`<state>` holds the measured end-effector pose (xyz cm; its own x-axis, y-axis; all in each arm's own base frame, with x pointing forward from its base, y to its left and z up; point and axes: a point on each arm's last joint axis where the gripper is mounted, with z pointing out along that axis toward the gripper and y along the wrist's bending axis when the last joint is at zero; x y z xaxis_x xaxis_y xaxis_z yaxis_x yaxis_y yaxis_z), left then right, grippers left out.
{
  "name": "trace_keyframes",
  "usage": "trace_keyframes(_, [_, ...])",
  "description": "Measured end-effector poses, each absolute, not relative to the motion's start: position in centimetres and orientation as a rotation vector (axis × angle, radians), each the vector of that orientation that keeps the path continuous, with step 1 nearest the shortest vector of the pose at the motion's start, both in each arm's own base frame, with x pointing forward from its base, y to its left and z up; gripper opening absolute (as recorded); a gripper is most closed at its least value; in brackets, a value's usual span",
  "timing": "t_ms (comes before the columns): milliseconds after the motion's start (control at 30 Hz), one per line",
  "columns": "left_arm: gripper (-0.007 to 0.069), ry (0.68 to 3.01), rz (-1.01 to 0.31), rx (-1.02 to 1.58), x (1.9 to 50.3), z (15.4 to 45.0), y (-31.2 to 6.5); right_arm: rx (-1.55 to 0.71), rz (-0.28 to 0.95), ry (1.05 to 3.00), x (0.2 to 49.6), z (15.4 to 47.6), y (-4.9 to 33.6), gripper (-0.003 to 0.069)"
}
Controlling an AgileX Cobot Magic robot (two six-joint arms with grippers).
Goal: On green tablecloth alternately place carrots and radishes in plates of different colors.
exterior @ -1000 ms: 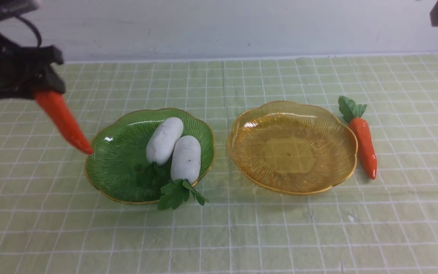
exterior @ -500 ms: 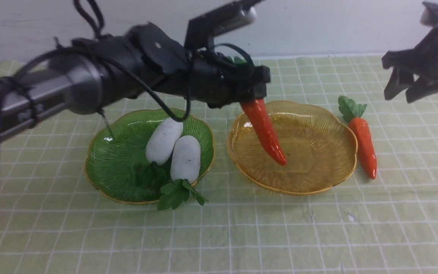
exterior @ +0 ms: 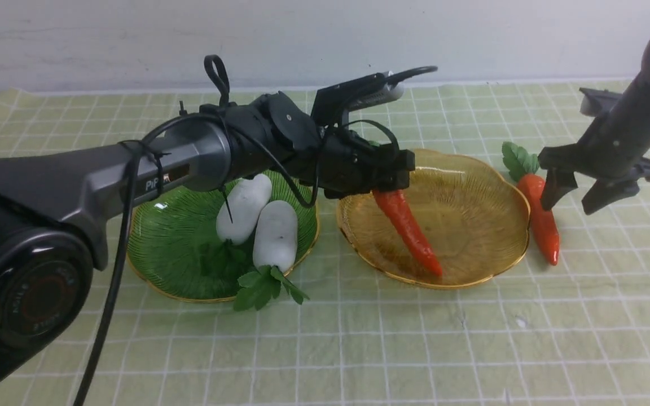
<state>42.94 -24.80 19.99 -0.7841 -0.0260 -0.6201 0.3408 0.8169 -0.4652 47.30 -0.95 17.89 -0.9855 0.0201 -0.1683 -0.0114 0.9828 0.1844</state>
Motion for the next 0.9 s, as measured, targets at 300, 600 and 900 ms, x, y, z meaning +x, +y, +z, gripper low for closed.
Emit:
trace_keyframes(300, [0.0507, 2.465, -0.819, 0.240, 44.0, 20.9, -21.6, -0.085, 0.264, 2.979, 47.4, 16.9, 1.2, 0.0482])
trace_keyframes(600, [0.0028, 2.539, -0.788, 0.436, 41.6, 27.1, -18.1, -0.015, 0.181, 3.015, 47.6, 15.5, 0.7, 0.0202])
trace_keyframes(900, [-0.0008, 2.501, -0.467, 0.547, 34.9, 36.7, -14.0, 0.092, 0.339, 2.742, 45.2, 27.8, 0.9, 0.0219])
